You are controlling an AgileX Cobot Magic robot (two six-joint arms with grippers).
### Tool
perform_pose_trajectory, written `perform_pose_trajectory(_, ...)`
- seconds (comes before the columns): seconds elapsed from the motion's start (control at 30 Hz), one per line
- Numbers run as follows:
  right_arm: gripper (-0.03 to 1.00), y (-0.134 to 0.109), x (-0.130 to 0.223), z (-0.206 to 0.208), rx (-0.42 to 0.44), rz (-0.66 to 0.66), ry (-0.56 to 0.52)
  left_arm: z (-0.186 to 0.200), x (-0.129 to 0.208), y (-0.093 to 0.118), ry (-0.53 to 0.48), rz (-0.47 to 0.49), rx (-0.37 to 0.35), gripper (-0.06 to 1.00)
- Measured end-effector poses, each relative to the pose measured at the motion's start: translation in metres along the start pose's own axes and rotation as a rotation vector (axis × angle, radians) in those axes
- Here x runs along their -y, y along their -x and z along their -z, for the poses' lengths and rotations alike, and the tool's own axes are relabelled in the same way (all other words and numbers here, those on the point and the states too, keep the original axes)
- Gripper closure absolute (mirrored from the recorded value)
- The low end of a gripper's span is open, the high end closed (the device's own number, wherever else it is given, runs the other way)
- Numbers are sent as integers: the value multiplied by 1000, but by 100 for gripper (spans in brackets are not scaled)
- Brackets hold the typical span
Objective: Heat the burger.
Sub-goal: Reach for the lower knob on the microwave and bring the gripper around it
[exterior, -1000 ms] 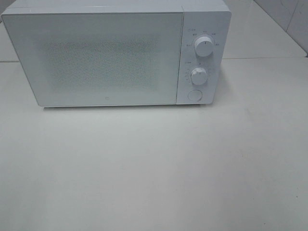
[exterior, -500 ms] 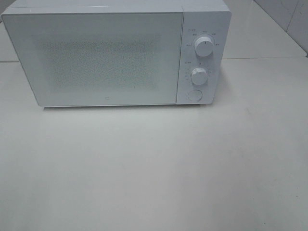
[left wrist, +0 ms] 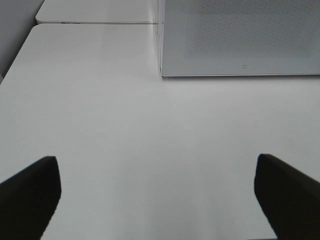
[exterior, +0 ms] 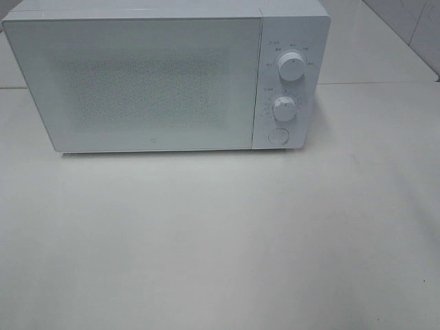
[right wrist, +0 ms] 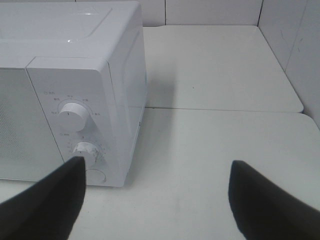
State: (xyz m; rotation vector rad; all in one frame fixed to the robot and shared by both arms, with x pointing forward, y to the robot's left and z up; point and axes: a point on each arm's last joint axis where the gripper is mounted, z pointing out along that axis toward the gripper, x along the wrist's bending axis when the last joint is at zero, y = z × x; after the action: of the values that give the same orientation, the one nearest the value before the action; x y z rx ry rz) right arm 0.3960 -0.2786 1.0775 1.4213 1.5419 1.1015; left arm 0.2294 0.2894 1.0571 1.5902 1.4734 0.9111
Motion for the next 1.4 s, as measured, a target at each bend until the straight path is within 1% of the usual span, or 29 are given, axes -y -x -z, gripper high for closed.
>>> perform_pose_trajectory(0.4,22,-4,8,-45,-28,4,-38,0,0,0,0,0,0,-2)
perform_pose_trajectory(0.6,22,-7,27,-64,-65,-13,2,0,0,0,0,0,0,-2)
perform_pose_trajectory(0.67,22,-8,39,-71,-76,-56,35,0,0,0,0,0,0,-3)
perform_pose_trajectory(0.7,22,-8,39,-71,-76,-56,35,0,0,0,0,0,0,-3)
perform_pose_trajectory(0.77,22,-7,49,-78,-77,-94,73,0,0,0,0,0,0,-3)
perform_pose_trajectory(0.83,22,-7,55,-82,-74,-105,90,0,0,0,0,0,0,-3)
perform_pose_trajectory(0.97,22,-6,66,-89,-62,-106,110,0,0,0,0,0,0,-3)
perform_pose_trajectory(1.0,22,-9,71,-92,-61,-87,136,0,0,0,0,0,0,-3)
perform_pose_trajectory(1.07,22,-12,74,-94,-62,-66,147,0,0,0,0,0,0,-3)
perform_pose_trajectory(1.1,22,-17,78,-96,-59,-23,166,0,0,0,0,0,0,-3)
perform_pose_trajectory(1.17,22,-20,81,-98,-51,-14,167,0,0,0,0,0,0,-3)
perform_pose_trajectory(1.23,22,-30,86,-102,-36,33,190,0,0,0,0,0,0,-3)
perform_pose_trajectory(1.27,22,-30,86,-102,-36,33,190,0,0,0,0,0,0,-3)
perform_pose_trajectory(1.3,22,-37,92,-105,-22,49,187,0,0,0,0,0,0,-3)
perform_pose_trajectory(1.37,22,-40,93,-106,-16,62,196,0,0,0,0,0,0,-3)
perform_pose_trajectory(1.4,22,-47,99,-107,-2,76,196,0,0,0,0,0,0,-3)
